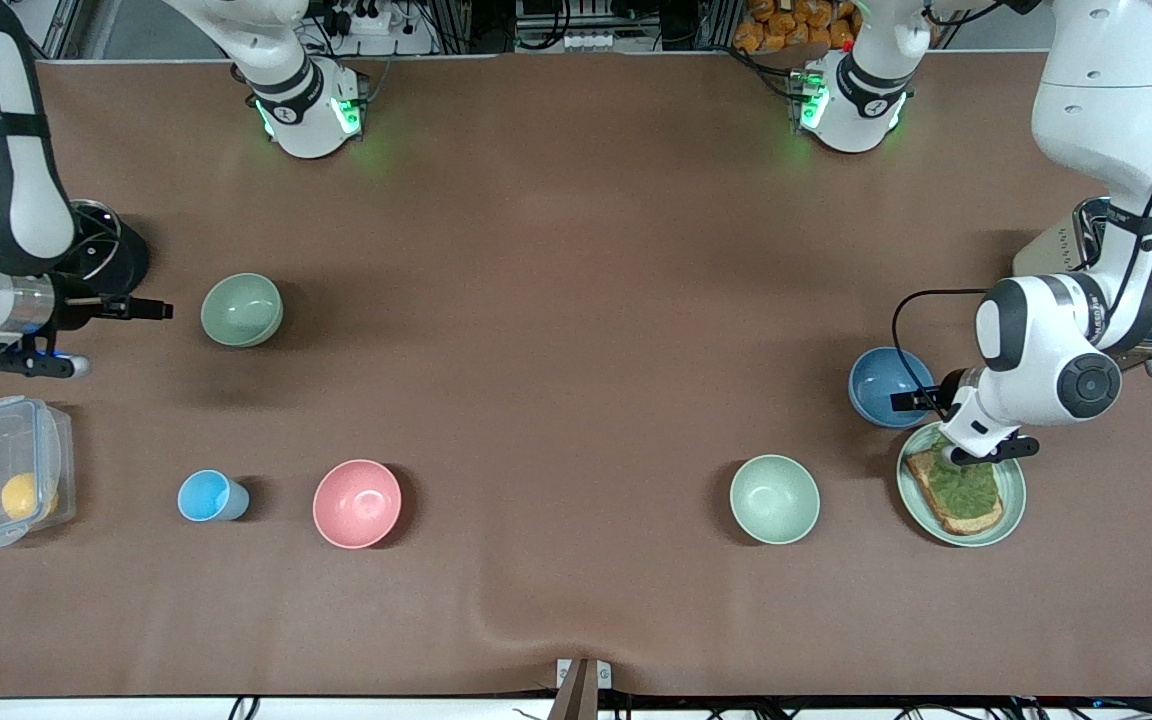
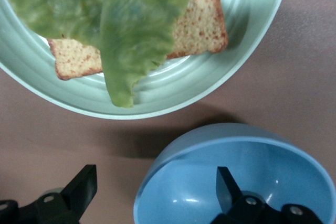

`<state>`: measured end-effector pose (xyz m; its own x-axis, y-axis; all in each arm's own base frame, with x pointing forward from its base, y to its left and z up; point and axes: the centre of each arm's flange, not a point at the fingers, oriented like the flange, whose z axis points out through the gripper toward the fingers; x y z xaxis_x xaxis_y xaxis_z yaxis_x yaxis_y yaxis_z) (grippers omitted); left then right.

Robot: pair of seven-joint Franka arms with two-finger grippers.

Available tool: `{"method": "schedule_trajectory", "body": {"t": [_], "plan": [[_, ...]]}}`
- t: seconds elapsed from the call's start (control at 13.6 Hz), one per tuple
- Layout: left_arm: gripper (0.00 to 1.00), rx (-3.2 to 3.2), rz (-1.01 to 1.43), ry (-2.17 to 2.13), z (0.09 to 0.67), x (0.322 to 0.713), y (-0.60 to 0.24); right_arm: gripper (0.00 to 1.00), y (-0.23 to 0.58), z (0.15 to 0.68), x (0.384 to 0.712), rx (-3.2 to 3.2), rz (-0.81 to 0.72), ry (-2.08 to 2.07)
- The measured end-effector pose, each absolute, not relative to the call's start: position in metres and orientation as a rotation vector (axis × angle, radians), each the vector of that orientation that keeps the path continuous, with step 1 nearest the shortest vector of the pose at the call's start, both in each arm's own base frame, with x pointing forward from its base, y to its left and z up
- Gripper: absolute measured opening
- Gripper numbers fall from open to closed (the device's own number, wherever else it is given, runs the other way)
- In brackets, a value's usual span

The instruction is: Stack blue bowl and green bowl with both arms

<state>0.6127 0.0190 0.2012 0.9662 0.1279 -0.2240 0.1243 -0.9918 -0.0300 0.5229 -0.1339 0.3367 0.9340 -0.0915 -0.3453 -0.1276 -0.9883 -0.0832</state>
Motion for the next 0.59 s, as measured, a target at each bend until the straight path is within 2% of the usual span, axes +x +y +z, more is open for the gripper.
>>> {"method": "schedule_trajectory", "body": {"t": [0.22, 0.37, 0.59], "plan": [[1.0, -3.097, 0.35, -0.193, 0.201, 0.612, 0.019, 1.0, -0.131, 0.311, 0.506, -2.983, 0.516, 0.09], [0.81, -3.097, 0.348, -0.191, 0.202, 0.612, 0.019, 1.0, -0.136, 0.287, 0.492, -2.988, 0.486, 0.088], [0.48, -3.097, 0.347, -0.189, 0.202, 0.612, 0.018, 1.0, -0.139, 0.261, 0.472, -2.986, 0.48, 0.096]]}}
